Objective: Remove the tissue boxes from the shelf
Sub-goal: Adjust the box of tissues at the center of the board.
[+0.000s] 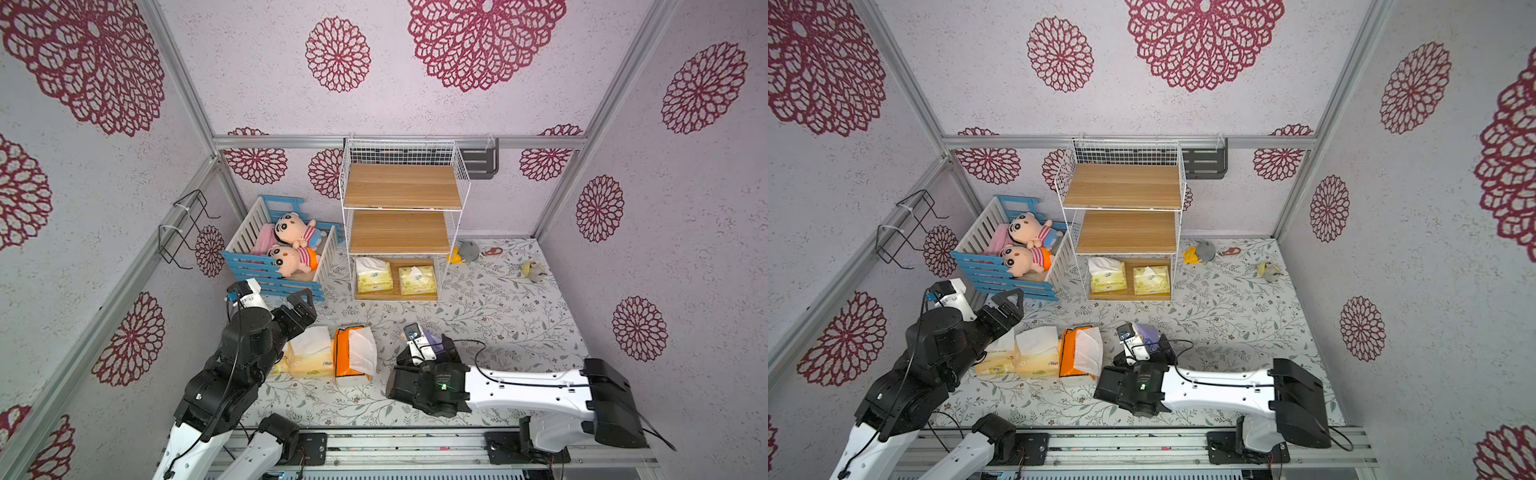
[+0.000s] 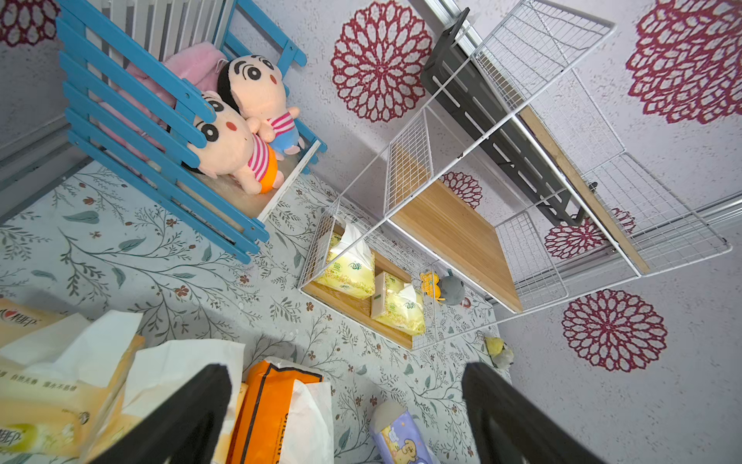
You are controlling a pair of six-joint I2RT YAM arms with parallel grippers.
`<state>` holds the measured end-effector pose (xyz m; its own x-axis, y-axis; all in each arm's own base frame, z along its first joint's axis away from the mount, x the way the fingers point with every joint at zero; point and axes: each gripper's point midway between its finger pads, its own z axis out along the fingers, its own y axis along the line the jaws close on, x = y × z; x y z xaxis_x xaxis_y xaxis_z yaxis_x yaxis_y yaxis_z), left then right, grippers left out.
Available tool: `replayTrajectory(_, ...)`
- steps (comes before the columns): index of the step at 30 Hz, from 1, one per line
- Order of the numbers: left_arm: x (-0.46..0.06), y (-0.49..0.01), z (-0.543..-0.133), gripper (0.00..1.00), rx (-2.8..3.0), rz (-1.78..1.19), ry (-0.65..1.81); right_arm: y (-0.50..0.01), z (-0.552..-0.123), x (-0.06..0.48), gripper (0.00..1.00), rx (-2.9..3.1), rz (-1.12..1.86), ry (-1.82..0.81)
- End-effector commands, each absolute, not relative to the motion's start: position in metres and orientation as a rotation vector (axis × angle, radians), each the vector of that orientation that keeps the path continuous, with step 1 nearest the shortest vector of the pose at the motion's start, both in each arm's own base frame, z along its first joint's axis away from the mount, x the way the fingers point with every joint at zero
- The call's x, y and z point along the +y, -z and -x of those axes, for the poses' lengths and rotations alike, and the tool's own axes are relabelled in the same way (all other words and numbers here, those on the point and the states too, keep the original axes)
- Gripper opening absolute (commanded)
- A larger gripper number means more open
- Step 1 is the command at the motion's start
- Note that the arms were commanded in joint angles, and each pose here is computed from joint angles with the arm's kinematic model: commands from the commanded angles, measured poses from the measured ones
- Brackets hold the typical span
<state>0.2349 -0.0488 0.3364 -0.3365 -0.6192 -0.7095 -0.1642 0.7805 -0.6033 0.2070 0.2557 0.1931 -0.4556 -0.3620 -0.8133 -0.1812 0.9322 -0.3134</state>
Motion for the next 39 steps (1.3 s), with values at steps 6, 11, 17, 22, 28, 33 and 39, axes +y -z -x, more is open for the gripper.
replayTrajectory(6,-0.041,-0.340,-0.226,0.97,1.880,0.590,0.498,-0.277,-0.228,0.236,0.66,2.087,0.139,-0.456)
replayTrajectory(11,-0.049,-0.336,-0.227,0.97,1.912,0.571,0.528,-0.240,-0.241,0.216,0.84,2.255,0.130,-0.500)
replayTrajectory(17,-0.065,-0.311,-0.234,0.97,1.990,0.579,0.585,-0.163,-0.236,0.218,0.88,2.414,0.062,-0.594)
replayTrajectory(22,-0.088,-0.293,-0.245,0.97,2.055,0.555,0.675,-0.114,-0.240,0.204,0.85,2.462,-0.056,-0.614)
replayTrajectory(28,-0.102,-0.283,-0.256,0.97,2.098,0.531,0.690,-0.090,-0.247,0.204,0.81,2.492,-0.061,-0.640)
replayTrajectory(33,-0.109,-0.279,-0.262,0.97,2.097,0.532,0.708,-0.071,-0.248,0.216,0.75,2.554,-0.028,-0.655)
replayTrajectory(39,-0.104,-0.284,-0.259,0.97,2.082,0.536,0.685,-0.066,-0.229,0.217,0.74,2.579,-0.097,-0.739)
